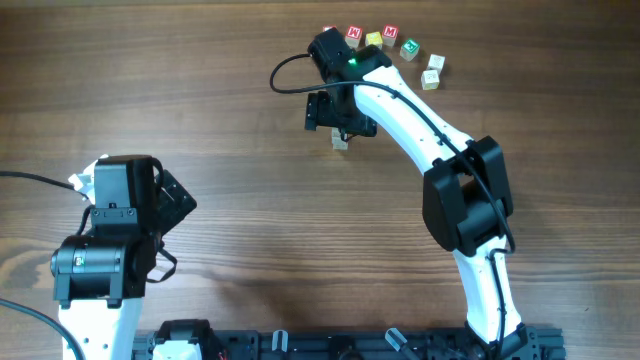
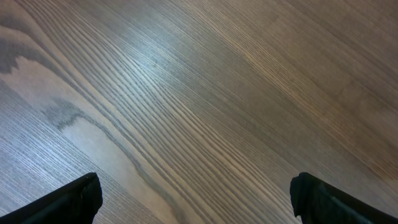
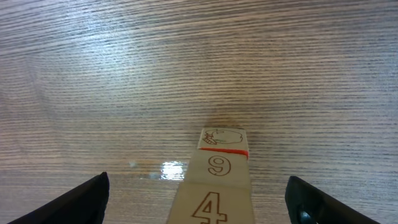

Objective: Form a tower

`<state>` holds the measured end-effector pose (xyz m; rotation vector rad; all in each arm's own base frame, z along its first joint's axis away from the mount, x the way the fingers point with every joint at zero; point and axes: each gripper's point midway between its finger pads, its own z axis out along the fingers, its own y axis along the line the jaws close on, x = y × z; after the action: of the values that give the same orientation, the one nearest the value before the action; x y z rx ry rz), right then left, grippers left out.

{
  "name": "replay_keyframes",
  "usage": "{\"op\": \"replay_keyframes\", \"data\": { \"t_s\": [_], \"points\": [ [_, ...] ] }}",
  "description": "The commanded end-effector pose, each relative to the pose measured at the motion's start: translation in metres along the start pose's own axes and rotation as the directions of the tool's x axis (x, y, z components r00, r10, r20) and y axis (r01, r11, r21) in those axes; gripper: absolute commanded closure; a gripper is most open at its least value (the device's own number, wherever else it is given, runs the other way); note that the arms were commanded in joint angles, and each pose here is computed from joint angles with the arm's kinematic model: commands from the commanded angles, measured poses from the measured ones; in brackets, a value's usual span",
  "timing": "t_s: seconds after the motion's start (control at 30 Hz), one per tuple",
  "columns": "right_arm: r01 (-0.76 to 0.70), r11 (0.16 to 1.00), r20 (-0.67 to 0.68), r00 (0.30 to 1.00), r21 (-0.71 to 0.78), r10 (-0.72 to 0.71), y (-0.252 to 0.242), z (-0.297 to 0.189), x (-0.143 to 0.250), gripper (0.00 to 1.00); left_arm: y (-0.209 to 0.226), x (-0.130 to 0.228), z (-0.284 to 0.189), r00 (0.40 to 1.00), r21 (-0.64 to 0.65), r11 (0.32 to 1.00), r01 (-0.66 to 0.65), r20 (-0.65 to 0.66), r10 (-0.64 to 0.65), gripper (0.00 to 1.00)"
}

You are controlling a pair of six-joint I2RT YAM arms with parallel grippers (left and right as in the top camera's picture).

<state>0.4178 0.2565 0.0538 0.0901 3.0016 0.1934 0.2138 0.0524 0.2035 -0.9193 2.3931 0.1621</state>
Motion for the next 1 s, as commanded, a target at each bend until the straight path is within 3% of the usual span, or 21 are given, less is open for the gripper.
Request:
{"op": "replay_keyframes", "data": {
  "t_s": [0.0,0.07,0.47,0.97],
  "points": [
    [-0.001,1.0,0.003,1.0,0.013,0.001,-0.001,0.006,-0.004,0.09,0.001,0.0,0.001,1.0,-0.004,1.0,0.016,-0.001,-0.016,0.0],
    [-0.002,1.0,-0.016,1.0,0.027,0.003,-0.003,0.017,-0.001,0.09,0.001,0.0,0.001,1.0,-0.004,1.0,0.016,-0.001,-0.016,0.0],
    [-0.01,0.999,-0.04,0.999,0.041,0.012,-0.009,0.033,0.0,0.41,0.001,0.0,0.001,1.0,-0.004,1.0,0.016,-0.001,-0.016,0.0],
    [0.027,0.999,-0.041,0.999,0.039,-0.026,-0.009,0.033,0.0,0.63,0.001,0.0,0.001,1.0,-0.004,1.0,0.016,-0.001,-0.016,0.0]
  ]
}}
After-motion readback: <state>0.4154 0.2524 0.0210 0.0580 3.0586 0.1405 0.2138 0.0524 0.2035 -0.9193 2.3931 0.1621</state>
